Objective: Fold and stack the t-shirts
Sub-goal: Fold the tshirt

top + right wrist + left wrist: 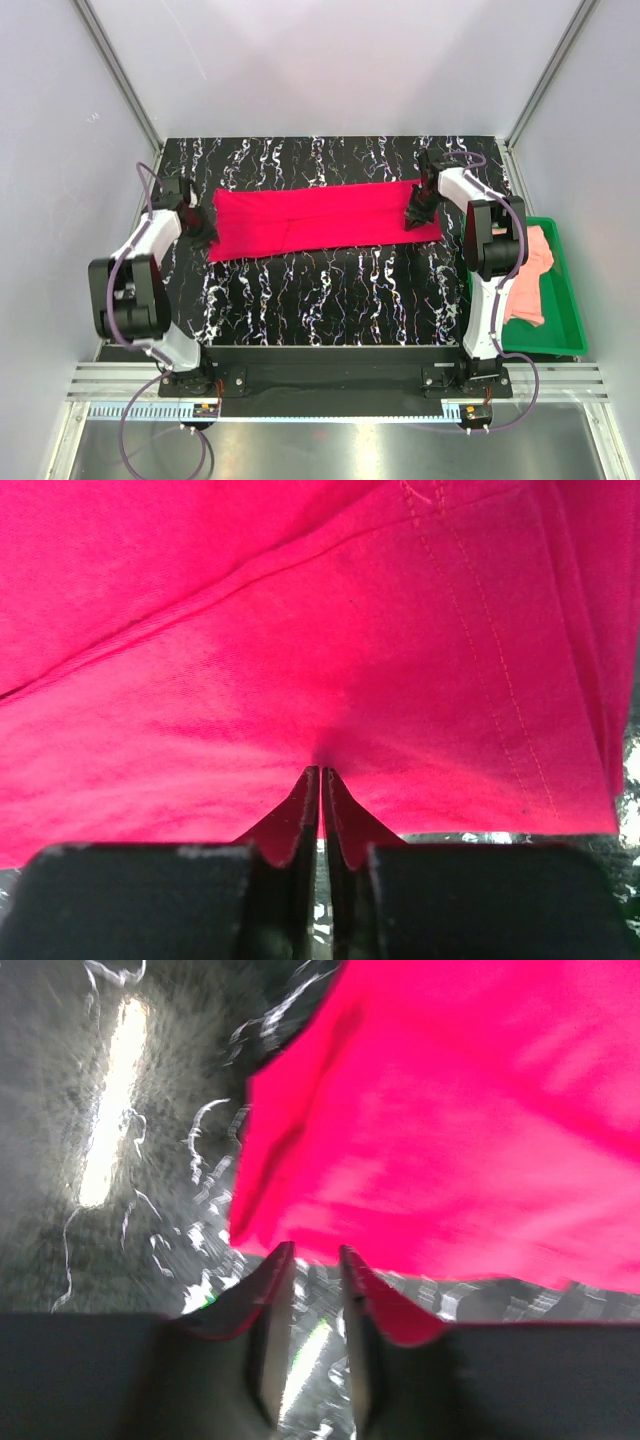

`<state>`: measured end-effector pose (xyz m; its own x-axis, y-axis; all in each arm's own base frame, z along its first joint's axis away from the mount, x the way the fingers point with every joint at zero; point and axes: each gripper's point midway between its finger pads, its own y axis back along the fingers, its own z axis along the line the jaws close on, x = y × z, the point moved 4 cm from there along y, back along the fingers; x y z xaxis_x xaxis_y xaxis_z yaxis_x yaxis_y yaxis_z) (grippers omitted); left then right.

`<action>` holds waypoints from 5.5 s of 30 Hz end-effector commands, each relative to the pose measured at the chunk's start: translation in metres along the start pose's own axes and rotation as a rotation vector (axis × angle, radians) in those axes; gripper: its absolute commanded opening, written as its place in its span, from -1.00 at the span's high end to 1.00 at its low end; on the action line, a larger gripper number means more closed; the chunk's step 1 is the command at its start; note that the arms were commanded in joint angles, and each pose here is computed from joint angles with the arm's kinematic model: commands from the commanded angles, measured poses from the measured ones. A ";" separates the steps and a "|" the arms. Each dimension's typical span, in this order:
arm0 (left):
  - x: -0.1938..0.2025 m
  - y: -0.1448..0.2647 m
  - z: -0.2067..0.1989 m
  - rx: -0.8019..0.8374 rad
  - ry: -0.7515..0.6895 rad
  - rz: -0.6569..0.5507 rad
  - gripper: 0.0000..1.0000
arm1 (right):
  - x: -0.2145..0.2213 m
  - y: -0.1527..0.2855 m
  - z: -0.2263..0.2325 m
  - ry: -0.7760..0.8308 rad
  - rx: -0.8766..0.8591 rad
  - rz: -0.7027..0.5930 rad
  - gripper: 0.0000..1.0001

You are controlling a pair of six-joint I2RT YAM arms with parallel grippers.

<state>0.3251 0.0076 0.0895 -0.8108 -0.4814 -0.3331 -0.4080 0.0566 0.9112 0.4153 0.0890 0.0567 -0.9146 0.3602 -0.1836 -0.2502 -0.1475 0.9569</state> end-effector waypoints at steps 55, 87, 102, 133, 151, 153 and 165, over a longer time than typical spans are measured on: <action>-0.112 0.032 -0.100 0.020 -0.152 -0.272 -0.42 | 0.163 0.127 0.055 0.281 -0.018 -0.068 -0.37; -0.076 -0.102 -0.162 -0.100 0.197 -0.068 -0.28 | 0.132 0.127 0.012 0.257 -0.020 -0.060 -0.72; -0.106 -0.118 -0.204 0.078 -0.425 -0.098 -0.26 | 0.079 0.080 0.051 0.395 -0.044 -0.048 -0.82; -0.089 -0.140 -0.229 0.319 -0.483 -0.017 -0.31 | 0.154 0.009 0.049 0.485 0.147 0.168 -0.93; -0.139 -0.018 -0.283 0.606 -0.538 -0.250 -0.51 | 0.204 0.093 0.151 0.478 -0.045 0.064 -1.00; -0.154 0.046 -0.289 0.673 -0.506 -0.341 -0.52 | 0.187 0.099 0.150 0.522 0.009 -0.021 -0.99; -0.132 0.192 -0.177 0.434 -0.197 -0.570 -0.49 | 0.073 0.070 0.232 0.821 -0.070 -0.422 -0.99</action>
<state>0.4447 -0.0868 0.3919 -0.4017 -0.3235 -0.8568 -0.9007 0.3086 0.3057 0.3511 0.3037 0.1629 -0.8101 -0.2788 -0.5158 -0.4759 -0.2014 0.8562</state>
